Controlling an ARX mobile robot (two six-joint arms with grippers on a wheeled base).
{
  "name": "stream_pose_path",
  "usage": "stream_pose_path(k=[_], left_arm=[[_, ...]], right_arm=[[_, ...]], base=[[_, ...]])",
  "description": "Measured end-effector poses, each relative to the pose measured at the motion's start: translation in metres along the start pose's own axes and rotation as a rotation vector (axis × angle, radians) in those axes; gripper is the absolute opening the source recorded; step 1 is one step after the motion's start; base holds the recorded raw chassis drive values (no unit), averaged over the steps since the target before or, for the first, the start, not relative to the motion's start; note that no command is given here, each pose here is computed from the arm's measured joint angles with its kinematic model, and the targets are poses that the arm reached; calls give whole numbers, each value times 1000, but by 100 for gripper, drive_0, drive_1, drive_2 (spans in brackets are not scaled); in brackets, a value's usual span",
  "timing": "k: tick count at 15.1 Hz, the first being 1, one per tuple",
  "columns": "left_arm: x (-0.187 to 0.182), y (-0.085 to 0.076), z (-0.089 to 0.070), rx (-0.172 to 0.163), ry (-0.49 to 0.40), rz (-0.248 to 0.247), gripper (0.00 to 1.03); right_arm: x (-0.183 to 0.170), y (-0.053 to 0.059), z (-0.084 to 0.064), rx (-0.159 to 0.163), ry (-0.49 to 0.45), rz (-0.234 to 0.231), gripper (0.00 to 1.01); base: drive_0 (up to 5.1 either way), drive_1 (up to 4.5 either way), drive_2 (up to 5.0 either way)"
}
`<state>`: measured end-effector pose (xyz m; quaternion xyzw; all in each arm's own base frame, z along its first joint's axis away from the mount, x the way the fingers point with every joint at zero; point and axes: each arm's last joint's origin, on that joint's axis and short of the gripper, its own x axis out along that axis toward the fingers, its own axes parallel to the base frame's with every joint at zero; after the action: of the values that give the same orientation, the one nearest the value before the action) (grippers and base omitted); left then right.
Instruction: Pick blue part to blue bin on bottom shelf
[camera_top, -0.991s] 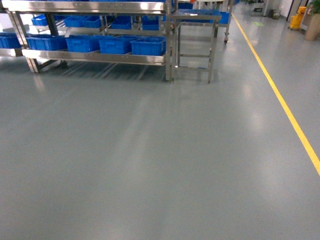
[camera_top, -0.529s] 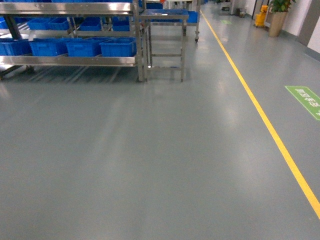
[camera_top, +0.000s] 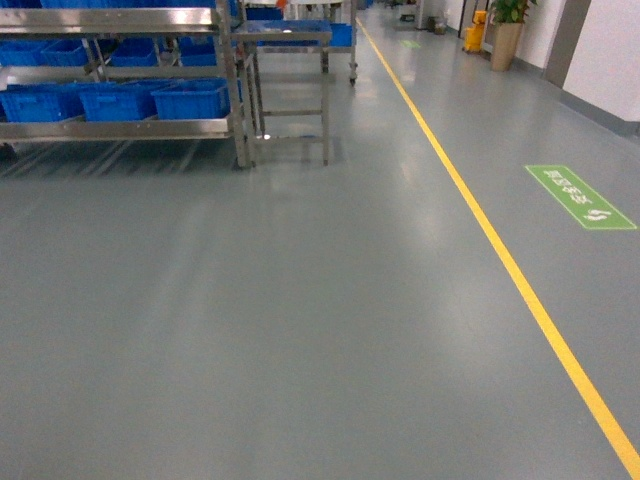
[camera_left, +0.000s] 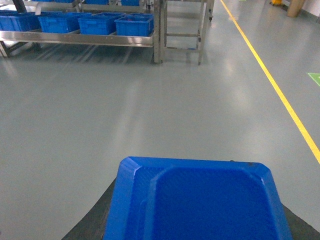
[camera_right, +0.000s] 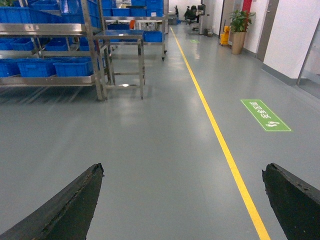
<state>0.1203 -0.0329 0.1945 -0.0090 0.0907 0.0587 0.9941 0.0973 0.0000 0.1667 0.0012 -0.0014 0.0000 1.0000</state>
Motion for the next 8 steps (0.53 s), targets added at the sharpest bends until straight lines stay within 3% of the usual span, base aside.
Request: stream_pose_path(k=[8], left_arm=[[0, 0, 0, 1, 2, -1, 43]], right_arm=[[0, 0, 0, 0, 2, 0, 98]], base=[[8, 415, -400]])
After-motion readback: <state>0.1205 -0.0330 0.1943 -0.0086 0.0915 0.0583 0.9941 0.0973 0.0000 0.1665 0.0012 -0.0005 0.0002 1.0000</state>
